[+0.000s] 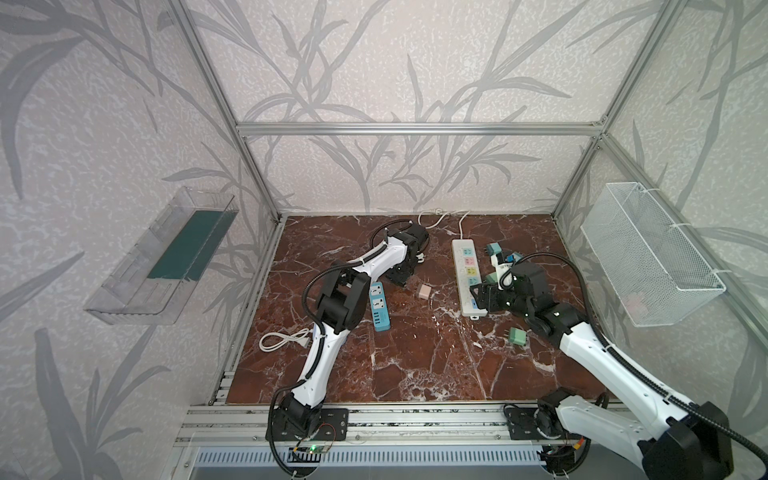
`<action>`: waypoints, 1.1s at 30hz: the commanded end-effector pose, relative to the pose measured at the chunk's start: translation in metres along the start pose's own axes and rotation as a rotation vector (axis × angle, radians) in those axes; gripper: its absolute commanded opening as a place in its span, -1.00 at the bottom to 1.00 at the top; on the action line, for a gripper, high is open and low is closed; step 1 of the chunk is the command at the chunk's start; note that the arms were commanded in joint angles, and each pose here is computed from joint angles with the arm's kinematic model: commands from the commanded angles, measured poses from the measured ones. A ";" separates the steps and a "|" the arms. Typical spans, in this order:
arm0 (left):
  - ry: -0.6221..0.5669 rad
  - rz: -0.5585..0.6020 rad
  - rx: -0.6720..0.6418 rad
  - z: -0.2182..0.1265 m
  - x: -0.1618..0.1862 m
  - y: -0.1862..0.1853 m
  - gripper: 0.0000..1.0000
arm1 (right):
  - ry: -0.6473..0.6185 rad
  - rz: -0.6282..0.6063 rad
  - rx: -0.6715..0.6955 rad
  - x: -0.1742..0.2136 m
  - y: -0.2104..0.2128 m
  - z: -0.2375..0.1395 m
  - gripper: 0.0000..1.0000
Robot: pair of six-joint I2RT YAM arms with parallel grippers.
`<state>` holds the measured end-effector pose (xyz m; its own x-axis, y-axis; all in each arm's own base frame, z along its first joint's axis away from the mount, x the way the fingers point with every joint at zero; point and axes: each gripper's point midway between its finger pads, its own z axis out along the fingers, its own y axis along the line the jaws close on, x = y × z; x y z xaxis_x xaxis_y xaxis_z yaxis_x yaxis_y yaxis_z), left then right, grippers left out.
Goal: Insert the plug
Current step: 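Lower and close the left gripper on the small teal cube adapter, then lift the teal cube adapter with the left gripper and carry it nearer the robot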
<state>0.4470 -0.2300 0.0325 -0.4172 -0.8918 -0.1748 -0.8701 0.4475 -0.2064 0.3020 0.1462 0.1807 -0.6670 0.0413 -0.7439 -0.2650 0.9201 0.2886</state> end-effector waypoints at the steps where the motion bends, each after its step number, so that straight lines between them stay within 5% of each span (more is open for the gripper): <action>1: -0.035 -0.028 -0.074 0.006 -0.011 0.018 0.32 | -0.009 0.011 -0.021 -0.002 0.002 -0.001 0.52; 7: -0.014 -0.012 -0.083 0.010 -0.013 0.028 -0.09 | -0.004 0.016 -0.028 0.000 0.002 0.001 0.51; 13: -0.029 0.134 -0.054 0.001 -0.016 0.022 -0.13 | -0.006 0.020 -0.017 -0.001 -0.001 0.000 0.50; 25: -0.047 0.813 0.095 -0.070 0.012 0.010 -0.31 | -0.046 0.037 0.004 -0.006 -0.004 -0.013 0.49; 30: -0.040 1.218 0.058 -0.093 0.047 0.044 -0.32 | -0.073 0.044 0.053 -0.010 -0.013 -0.021 0.49; 33: 0.031 1.348 0.039 -0.088 0.076 0.077 -0.32 | -0.084 0.050 0.111 -0.009 -0.023 -0.030 0.48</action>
<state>0.3644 -0.2733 0.1062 -0.9409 -0.0030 -0.3385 0.0077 0.9995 -0.0303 0.2980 0.1298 0.1979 -0.6233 0.0981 -0.7758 -0.2179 0.9310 0.2928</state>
